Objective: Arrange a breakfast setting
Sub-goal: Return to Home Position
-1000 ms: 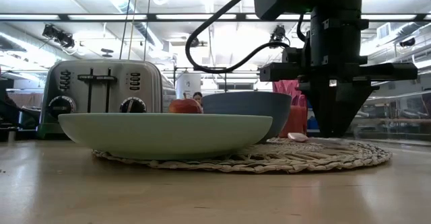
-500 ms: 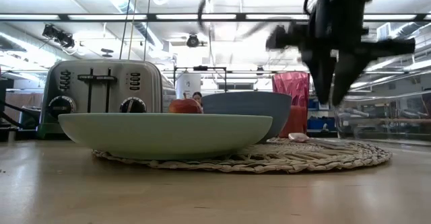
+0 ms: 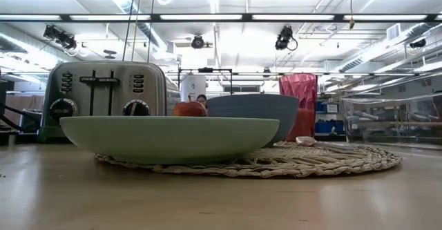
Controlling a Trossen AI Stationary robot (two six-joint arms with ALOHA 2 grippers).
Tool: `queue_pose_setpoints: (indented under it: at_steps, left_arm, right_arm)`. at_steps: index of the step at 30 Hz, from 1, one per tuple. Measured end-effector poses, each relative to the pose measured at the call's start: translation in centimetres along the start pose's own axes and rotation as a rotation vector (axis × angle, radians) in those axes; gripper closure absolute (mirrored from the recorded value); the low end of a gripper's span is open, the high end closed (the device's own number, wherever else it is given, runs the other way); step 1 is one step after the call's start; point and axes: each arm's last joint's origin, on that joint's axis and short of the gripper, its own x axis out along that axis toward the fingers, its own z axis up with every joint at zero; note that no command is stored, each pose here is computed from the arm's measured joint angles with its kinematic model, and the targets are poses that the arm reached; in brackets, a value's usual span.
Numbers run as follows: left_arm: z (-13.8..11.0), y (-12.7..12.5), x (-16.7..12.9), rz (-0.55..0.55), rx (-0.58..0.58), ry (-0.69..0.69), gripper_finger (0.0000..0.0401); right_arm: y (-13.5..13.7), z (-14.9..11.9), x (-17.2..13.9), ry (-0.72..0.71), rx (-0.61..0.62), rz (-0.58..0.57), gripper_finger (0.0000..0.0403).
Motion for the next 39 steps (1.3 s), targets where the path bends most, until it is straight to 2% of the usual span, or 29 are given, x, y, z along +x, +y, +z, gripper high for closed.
queue_pose_setpoints:
  at_steps: [1, 5, 9, 15, 19, 22, 28, 32, 35, 39]
  left_arm:
    - [0.0, 0.0, 0.0, 0.000, 0.003, 0.000, 0.0367]
    - [0.1, 0.0, 0.0, -0.002, 0.024, -0.011, 0.0367]
    - [0.8, 0.9, 0.4, 0.018, 0.021, -0.072, 0.0367]
    - [0.9, 2.7, 1.2, 0.000, 0.050, -0.053, 0.0367]
    - [0.5, 3.2, 1.4, 0.021, 0.092, -0.012, 0.0367]
    - [0.5, 3.3, 1.2, 0.027, 0.124, 0.006, 0.0367]
    - [0.9, 3.4, 0.1, 0.034, 0.186, 0.036, 0.0367]
    - [0.9, 3.5, -0.5, 0.039, 0.228, 0.067, 0.0367]
    - [0.8, 3.6, -0.5, 0.040, 0.263, 0.084, 0.0367]
    - [1.0, 3.5, -0.6, 0.038, 0.265, 0.071, 0.0367]
  right_arm:
    - [-0.2, 0.1, -0.7, -0.021, -0.046, 0.018, 0.0357]
    - [-1.0, 0.7, -2.7, -0.137, -0.040, 0.022, 0.0372]
    - [-1.2, 1.0, -2.7, -0.233, -0.191, 0.128, 0.0396]
    - [-2.0, 0.5, -0.5, -0.495, -0.159, 0.342, 0.0395]
    - [-3.0, -0.6, 0.0, -0.625, -0.131, 0.407, 0.0396]
    - [-3.9, -1.1, -1.3, -0.723, -0.105, 0.446, 0.0391]
    - [-5.9, -2.8, -4.3, -0.781, -0.106, 0.457, 0.0378]
    - [-6.8, -3.7, -5.3, -0.766, -0.168, 0.415, 0.0377]
    - [-7.1, -3.8, -5.8, -0.794, -0.161, 0.394, 0.0378]
    - [-7.1, -3.8, -5.8, -0.809, -0.260, 0.382, 0.0378]
